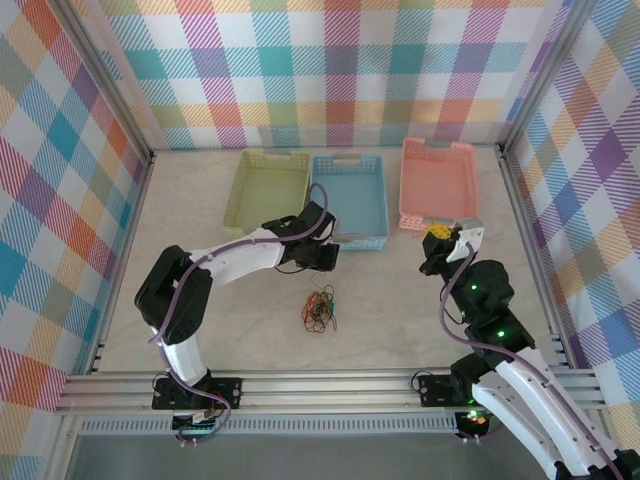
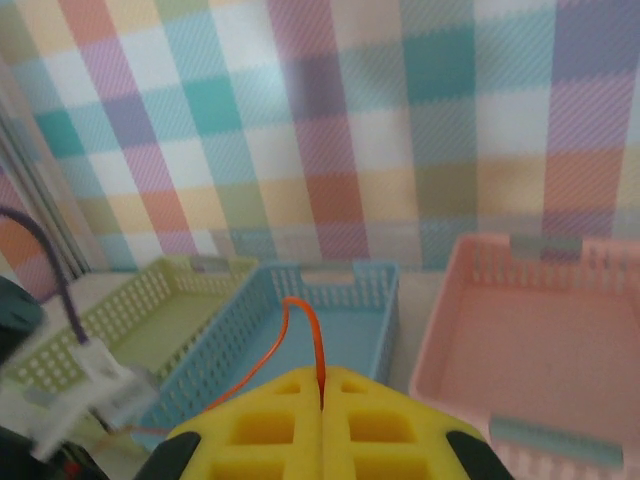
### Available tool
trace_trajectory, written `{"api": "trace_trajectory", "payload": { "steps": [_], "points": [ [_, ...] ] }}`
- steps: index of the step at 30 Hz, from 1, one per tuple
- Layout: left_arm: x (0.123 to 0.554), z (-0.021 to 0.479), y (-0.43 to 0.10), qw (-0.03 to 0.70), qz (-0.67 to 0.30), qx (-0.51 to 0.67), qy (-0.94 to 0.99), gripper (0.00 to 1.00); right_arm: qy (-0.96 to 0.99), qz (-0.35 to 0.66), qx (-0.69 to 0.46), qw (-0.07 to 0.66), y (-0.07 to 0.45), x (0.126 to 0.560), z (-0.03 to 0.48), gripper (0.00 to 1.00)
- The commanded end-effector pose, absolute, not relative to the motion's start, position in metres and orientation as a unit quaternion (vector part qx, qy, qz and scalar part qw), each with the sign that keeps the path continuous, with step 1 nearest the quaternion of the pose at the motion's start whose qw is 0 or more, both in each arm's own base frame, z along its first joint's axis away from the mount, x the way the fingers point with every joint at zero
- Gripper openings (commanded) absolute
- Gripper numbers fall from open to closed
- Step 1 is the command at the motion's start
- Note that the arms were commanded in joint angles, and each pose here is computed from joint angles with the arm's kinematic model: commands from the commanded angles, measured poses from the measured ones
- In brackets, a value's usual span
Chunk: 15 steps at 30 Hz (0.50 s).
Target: Untangle the cables
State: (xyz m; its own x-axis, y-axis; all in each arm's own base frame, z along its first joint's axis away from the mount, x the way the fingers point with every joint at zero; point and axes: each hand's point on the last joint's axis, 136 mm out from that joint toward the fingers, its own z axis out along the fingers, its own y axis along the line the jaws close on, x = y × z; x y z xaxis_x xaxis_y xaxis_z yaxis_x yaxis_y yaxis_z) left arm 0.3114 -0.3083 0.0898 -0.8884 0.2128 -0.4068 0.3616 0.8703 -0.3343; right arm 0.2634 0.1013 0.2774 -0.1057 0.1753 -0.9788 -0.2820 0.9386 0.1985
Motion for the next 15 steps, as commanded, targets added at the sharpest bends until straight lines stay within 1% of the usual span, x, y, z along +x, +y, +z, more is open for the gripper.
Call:
{"api": "trace_trajectory", "payload": {
  "steps": [1,3,4,6,7,9,15],
  "points": [
    [0.311,0.107,-0.310,0.202,-0.234,0.147,0.939,0.00,0.761,0.166,0.006,0.627,0.093,0.266,0.236,0.19],
    [0.311,0.111,-0.307,0.213,-0.234,0.145,0.938,0.00,0.771,0.171,0.005,0.614,0.095,0.265,0.224,0.48],
    [0.312,0.113,-0.305,0.218,-0.232,0.146,0.937,0.00,0.772,0.175,-0.009,0.611,0.099,0.264,0.222,0.59],
    [0.312,0.115,-0.303,0.225,-0.229,0.146,0.936,0.00,0.769,0.187,-0.043,0.610,0.109,0.261,0.223,0.70],
    [0.312,0.116,-0.303,0.227,-0.230,0.146,0.935,0.00,0.763,0.199,-0.067,0.611,0.117,0.259,0.226,0.73],
    [0.312,0.118,-0.304,0.230,-0.234,0.148,0.933,0.00,0.753,0.226,-0.116,0.607,0.135,0.254,0.228,0.75],
    [0.308,0.125,-0.307,0.245,-0.244,0.166,0.924,0.00,0.728,0.307,-0.232,0.567,0.187,0.249,0.229,0.74]
  ]
}}
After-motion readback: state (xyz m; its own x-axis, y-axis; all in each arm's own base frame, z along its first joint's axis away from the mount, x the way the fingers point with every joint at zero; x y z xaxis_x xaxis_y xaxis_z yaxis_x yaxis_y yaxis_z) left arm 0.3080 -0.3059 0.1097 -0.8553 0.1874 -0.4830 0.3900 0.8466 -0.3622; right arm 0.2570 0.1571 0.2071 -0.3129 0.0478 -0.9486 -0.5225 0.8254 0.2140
